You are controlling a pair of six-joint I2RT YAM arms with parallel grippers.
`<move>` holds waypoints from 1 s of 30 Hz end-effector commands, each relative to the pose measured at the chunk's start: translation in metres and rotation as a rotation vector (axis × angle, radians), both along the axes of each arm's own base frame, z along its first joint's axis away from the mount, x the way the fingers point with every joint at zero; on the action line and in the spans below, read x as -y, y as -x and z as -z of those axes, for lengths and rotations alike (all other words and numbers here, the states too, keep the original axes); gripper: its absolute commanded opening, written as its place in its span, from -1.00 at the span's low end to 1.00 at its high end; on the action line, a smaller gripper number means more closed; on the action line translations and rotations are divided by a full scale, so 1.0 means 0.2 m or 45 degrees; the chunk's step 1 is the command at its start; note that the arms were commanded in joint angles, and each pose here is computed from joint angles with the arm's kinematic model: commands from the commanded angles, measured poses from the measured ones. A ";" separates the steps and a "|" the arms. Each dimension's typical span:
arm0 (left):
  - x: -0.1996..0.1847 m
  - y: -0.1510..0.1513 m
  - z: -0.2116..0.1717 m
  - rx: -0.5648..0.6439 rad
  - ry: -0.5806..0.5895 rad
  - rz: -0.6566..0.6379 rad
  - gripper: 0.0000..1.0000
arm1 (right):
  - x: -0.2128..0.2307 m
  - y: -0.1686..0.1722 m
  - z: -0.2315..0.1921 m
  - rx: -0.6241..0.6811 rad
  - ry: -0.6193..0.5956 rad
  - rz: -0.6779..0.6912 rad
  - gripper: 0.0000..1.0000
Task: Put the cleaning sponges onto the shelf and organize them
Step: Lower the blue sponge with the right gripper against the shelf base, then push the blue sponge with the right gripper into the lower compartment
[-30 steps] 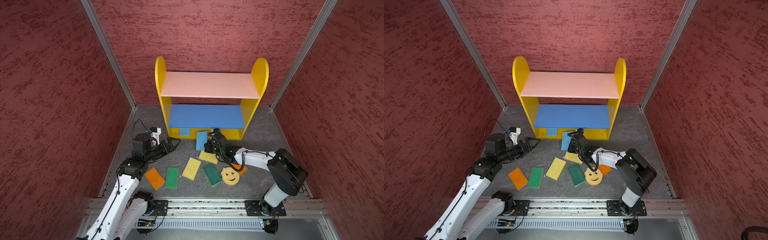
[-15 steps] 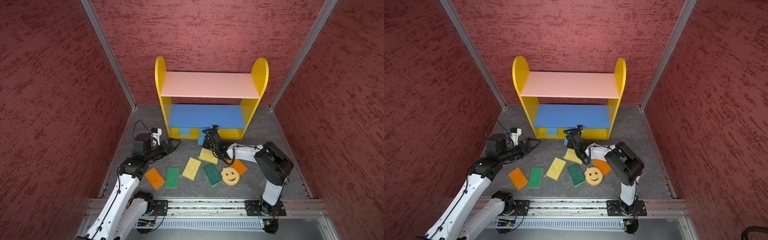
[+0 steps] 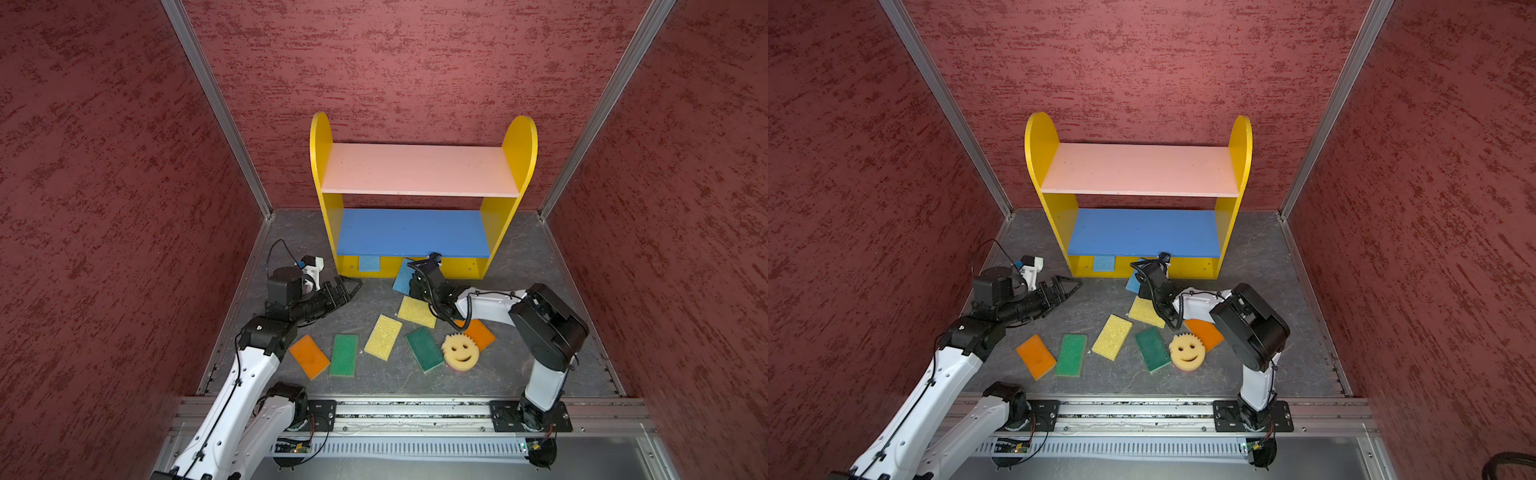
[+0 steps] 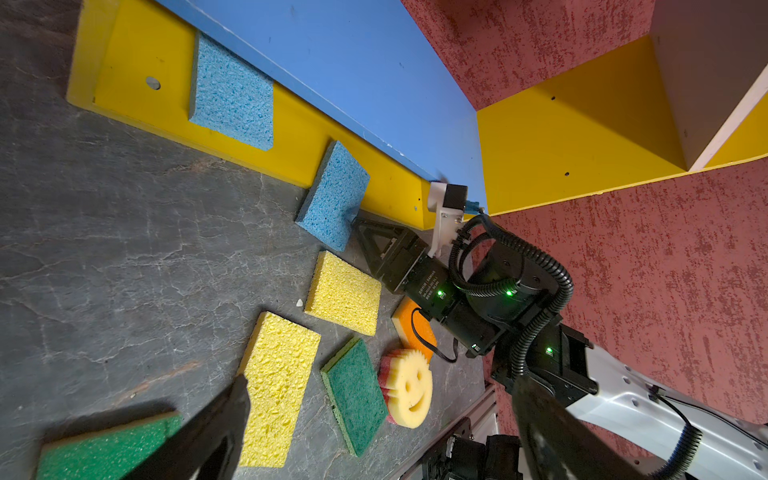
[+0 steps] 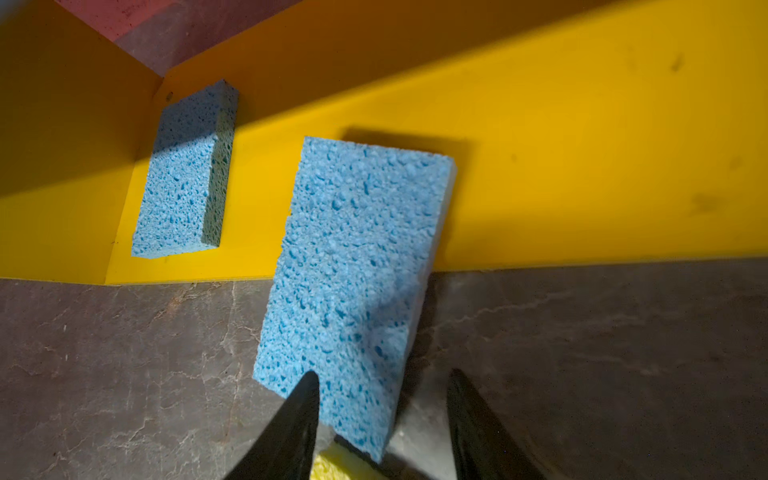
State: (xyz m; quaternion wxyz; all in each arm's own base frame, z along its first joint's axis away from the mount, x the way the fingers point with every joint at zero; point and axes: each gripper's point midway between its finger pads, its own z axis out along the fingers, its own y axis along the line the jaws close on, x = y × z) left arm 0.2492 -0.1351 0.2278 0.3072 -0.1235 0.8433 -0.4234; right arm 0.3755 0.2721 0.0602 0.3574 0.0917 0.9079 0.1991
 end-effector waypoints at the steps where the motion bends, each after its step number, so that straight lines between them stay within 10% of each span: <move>1: 0.00 -0.01 0.00 0.033 -0.004 0.007 0.96 | -0.02 0.04 -0.14 0.050 -0.081 -0.007 0.05; 10: 0.01 -0.03 0.00 0.024 0.010 0.011 0.96 | -0.26 0.19 -0.12 -0.008 -0.199 -0.185 -0.97; 30: -0.02 -0.02 0.01 0.021 -0.023 -0.005 0.97 | -0.05 0.26 0.20 -0.220 -0.016 0.061 -1.00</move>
